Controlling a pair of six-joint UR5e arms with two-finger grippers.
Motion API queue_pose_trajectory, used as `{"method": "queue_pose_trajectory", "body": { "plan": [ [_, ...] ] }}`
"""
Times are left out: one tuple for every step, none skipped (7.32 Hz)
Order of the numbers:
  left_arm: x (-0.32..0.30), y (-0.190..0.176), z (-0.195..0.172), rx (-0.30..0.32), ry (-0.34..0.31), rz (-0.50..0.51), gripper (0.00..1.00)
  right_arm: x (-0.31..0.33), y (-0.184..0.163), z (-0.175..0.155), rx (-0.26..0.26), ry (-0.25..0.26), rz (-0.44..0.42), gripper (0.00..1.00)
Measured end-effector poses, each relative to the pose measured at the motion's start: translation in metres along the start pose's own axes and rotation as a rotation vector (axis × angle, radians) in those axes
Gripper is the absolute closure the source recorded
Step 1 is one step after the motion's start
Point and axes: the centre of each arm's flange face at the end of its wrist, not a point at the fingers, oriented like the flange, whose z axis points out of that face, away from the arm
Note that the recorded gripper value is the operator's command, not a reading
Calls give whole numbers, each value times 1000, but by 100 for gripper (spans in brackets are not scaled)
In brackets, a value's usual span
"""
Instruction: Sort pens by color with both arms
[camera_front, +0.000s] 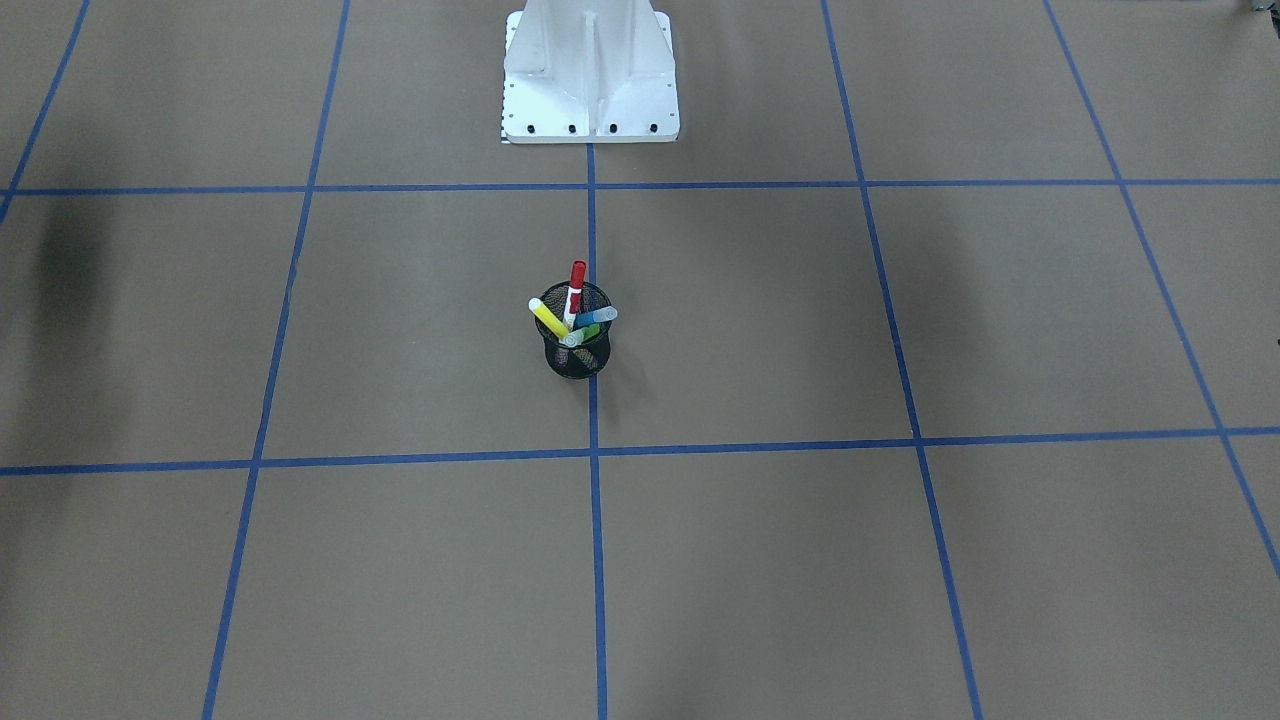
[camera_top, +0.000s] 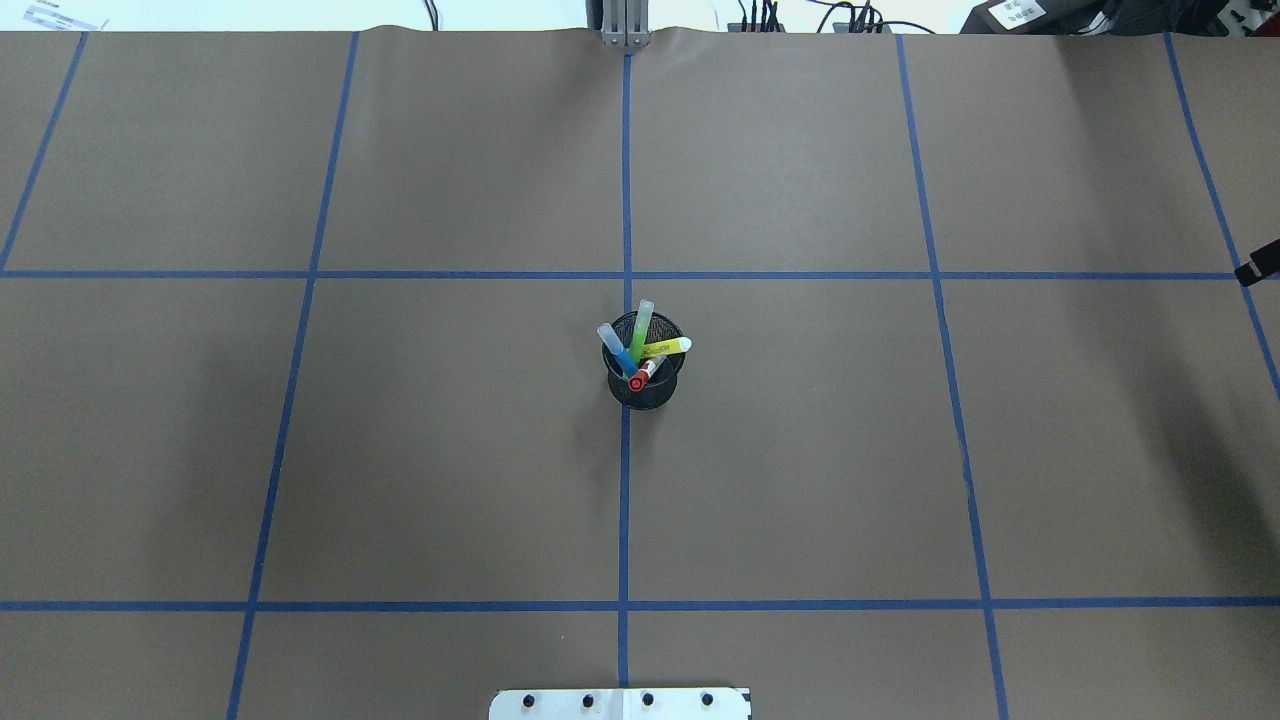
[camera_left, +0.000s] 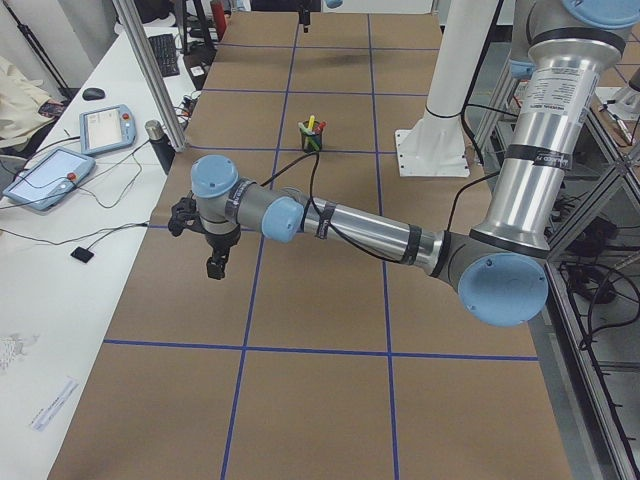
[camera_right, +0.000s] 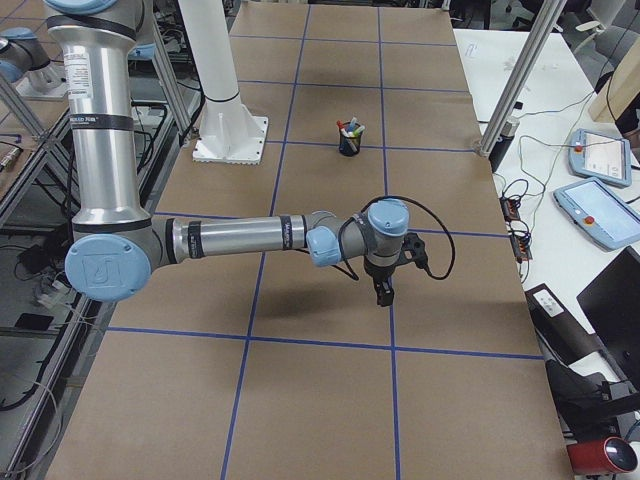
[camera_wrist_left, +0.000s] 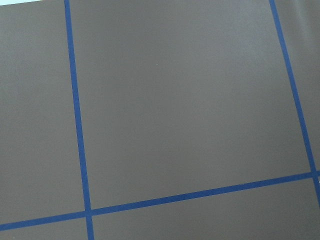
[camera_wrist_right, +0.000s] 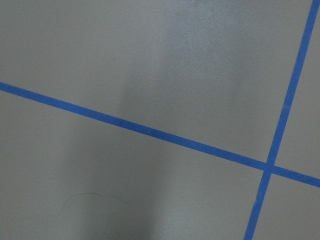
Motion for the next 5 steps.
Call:
{"method": "queue_pose_trajectory", "body": {
  "plan": [
    [0,0,0,0,1,0,0,0,3,-1,0,1,6,1],
    [0,0,0,-1,1,0,0,2,4,0,-3,2,11,1],
    [1,0,0,0,1,0,0,3,6,2,-8,3,14,1],
    [0,0,0,-1,1,-1,0,5,7,4,-12,2,14,1],
    [0,0,0,-2,1,-2,0,7,9,6,-16,3,15,1]
  ]
}}
